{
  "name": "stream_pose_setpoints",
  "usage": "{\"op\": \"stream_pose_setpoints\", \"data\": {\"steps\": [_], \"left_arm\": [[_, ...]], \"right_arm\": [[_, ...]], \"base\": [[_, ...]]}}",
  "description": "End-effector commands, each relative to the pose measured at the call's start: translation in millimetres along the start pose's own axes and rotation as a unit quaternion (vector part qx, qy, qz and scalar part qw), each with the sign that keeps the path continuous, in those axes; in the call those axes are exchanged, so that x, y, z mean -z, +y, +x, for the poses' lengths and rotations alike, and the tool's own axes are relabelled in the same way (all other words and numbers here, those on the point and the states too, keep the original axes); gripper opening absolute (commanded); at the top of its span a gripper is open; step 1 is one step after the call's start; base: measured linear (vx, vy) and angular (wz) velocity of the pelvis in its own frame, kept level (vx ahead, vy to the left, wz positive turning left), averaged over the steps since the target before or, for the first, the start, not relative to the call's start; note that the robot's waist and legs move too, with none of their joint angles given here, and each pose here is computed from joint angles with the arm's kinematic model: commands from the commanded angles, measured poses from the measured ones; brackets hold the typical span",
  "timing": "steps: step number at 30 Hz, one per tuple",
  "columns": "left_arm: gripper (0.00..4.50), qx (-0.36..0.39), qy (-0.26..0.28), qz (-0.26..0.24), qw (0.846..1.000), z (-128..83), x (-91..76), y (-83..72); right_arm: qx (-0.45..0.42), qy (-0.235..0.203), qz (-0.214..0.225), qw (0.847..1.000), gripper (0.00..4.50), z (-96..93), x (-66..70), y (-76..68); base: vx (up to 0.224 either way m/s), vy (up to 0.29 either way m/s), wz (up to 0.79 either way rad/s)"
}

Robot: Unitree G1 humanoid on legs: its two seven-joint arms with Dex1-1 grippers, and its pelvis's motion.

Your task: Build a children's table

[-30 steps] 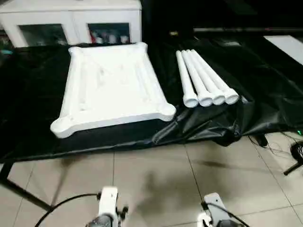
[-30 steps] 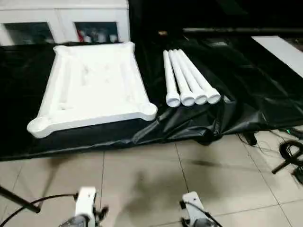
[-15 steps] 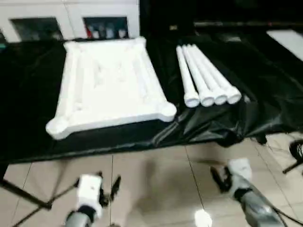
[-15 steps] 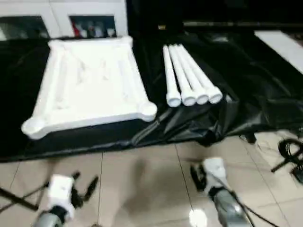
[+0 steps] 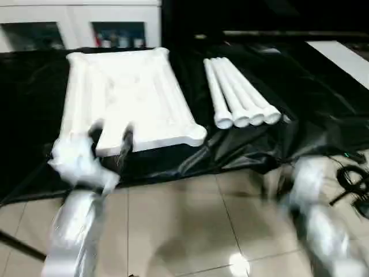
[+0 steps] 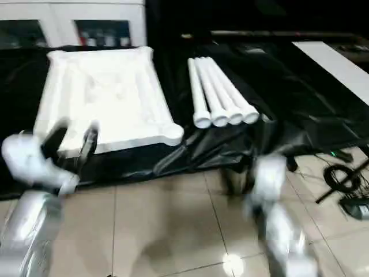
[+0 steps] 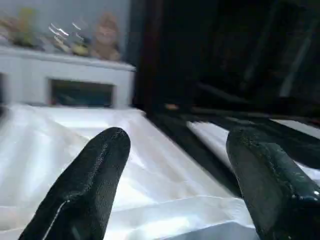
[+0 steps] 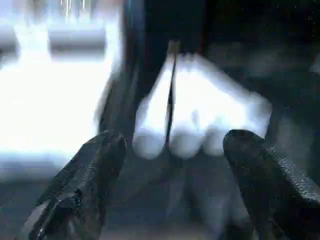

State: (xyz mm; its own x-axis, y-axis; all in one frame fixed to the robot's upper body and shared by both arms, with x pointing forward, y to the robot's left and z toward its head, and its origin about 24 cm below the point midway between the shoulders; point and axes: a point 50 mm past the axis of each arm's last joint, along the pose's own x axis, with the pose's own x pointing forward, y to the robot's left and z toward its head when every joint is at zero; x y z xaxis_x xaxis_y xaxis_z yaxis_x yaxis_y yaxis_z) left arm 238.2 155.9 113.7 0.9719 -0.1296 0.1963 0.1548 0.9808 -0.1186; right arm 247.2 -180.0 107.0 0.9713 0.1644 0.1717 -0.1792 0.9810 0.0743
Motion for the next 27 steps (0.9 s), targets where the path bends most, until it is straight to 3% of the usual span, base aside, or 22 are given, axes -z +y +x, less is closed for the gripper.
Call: {"op": "stream_pose_setpoints", "data": {"steps": [1, 2, 4, 6, 8, 9, 12, 20, 27], "left_arm": [[3.62, -0.013, 0.041, 0.006, 0.999, 1, 13.3, 3.0], [3.62, 0.001, 0.045, 0.014, 0.999, 6, 16.5, 0.6], [3.62, 0.005, 0.059, 0.045, 0.997, 14, 26.2, 1.5], [3.62, -0.008, 0.07, 0.065, 0.995, 20, 31.2, 4.5], [3.62, -0.029, 0.085, 0.063, 0.994, 25, 34.5, 7.4], [3.62, -0.034, 0.089, 0.08, 0.992, 28, 34.1, 8.3], [3.62, -0.042, 0.088, 0.116, 0.988, 34, 31.6, 8.0], [3.62, -0.047, 0.087, 0.095, 0.99, 33, 31.5, -0.1], [3.62, -0.042, 0.113, 0.128, 0.984, 34, 34.3, 1.9]], "right_arm": [[0.022, -0.021, 0.007, 1.0, 3.55, 4.8, -6.8, -6.2], [0.039, -0.02, 0.012, 0.999, 3.55, 14.9, -11.1, -9.7], [0.043, 0.013, 0.028, 0.999, 3.55, 33.3, -6.8, -12.8], [0.015, 0.038, 0.027, 0.999, 3.55, 43.7, 1.3, -8.0], [0.002, 0.089, 0.002, 0.996, 3.55, 52.8, 11.6, -3.5], [-0.004, 0.098, 0.016, 0.995, 3.55, 58.1, 12.7, 1.2], [-0.025, 0.108, 0.004, 0.994, 3.55, 72.7, 11.6, 16.3], [-0.041, 0.124, -0.021, 0.991, 3.55, 65.5, 22.6, 24.4], [-0.043, 0.13, -0.022, 0.99, 3.55, 59.5, 27.6, 23.2]], "base": [[0.054, -0.014, -0.07], [0.065, -0.021, 0.01], [0.031, -0.01, 0.01], [0.0, 0.0, 0.0], [0.0, 0.0, 0.0], [0.0, 0.0, 0.0], [0.0, 0.0, 0.0], [-0.004, -0.057, 0.05], [-0.036, -0.114, 0.0]]}}
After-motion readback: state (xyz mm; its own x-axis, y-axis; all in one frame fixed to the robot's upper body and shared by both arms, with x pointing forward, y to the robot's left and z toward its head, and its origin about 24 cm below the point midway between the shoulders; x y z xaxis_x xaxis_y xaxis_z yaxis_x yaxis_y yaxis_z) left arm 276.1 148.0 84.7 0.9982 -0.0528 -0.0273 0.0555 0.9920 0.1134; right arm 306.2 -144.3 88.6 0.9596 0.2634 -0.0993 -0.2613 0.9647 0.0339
